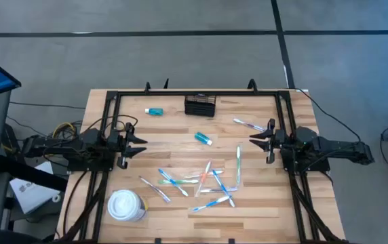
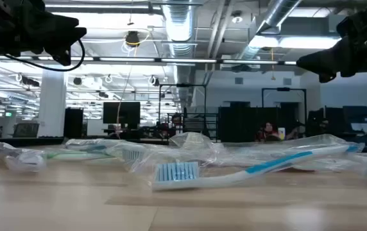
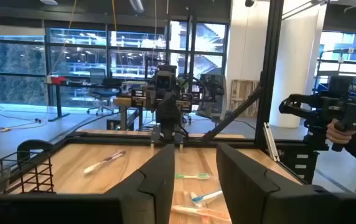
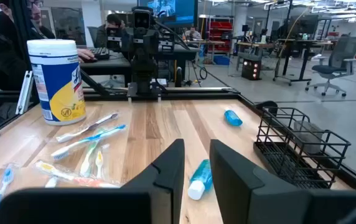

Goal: Pick & Place toothbrushing station

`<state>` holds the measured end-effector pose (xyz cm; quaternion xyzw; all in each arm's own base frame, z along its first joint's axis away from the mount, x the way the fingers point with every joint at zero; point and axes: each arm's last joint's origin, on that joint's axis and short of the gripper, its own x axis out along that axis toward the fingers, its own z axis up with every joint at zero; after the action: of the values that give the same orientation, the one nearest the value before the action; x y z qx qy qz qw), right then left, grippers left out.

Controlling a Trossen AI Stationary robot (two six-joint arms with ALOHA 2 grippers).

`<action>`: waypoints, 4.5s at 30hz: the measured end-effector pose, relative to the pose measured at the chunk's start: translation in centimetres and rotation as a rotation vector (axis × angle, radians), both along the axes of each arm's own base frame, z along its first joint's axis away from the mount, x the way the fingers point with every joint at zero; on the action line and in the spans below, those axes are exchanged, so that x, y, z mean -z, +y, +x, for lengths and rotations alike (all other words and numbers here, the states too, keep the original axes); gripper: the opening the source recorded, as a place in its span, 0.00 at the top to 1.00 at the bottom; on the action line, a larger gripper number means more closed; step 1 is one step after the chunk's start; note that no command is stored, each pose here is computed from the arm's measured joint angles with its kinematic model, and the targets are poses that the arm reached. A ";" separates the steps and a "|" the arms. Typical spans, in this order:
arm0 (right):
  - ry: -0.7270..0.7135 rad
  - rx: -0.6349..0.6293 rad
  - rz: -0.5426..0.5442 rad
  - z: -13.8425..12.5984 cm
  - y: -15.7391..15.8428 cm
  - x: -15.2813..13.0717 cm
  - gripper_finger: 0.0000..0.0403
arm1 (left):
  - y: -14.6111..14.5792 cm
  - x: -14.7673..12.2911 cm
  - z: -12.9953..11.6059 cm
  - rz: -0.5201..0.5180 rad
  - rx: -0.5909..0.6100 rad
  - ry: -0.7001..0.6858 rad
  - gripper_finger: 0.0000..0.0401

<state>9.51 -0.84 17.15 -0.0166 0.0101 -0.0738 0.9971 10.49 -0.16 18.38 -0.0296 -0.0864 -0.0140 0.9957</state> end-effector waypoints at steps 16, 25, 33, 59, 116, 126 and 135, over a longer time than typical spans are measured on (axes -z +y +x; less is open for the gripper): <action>0.001 0.000 0.000 0.0 0.0 0.0 0.83 | 0.0 0.0 0.0 0.002 0.000 -0.004 0.72; 0.001 0.000 0.000 0.0 0.0 0.0 0.83 | 0.0 0.0 0.0 0.002 0.000 -0.003 0.72; -0.014 0.039 0.024 0.0 -0.1 -0.1 0.83 | 0.0 0.0 0.0 0.002 0.000 -0.003 0.72; 0.401 0.577 0.208 1.9 -4.6 -1.9 0.83 | 0.2 -0.1 0.0 -0.011 -0.074 -0.008 0.72; 1.151 0.400 0.397 11.1 -14.2 1.1 0.83 | 0.2 -0.2 0.0 -0.015 -0.073 -0.017 0.72; 1.157 0.408 0.410 11.0 -14.2 1.1 0.58 | 0.2 -0.2 0.0 -0.015 -0.073 -0.017 0.72; 1.178 0.400 0.388 11.0 -14.2 1.3 0.43 | 0.2 -0.2 0.0 -0.016 -0.073 -0.017 0.72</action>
<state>20.47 -15.08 15.87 0.1281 0.5711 -0.2332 0.7765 10.46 0.06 18.54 -0.0340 -0.0959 0.0227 0.9946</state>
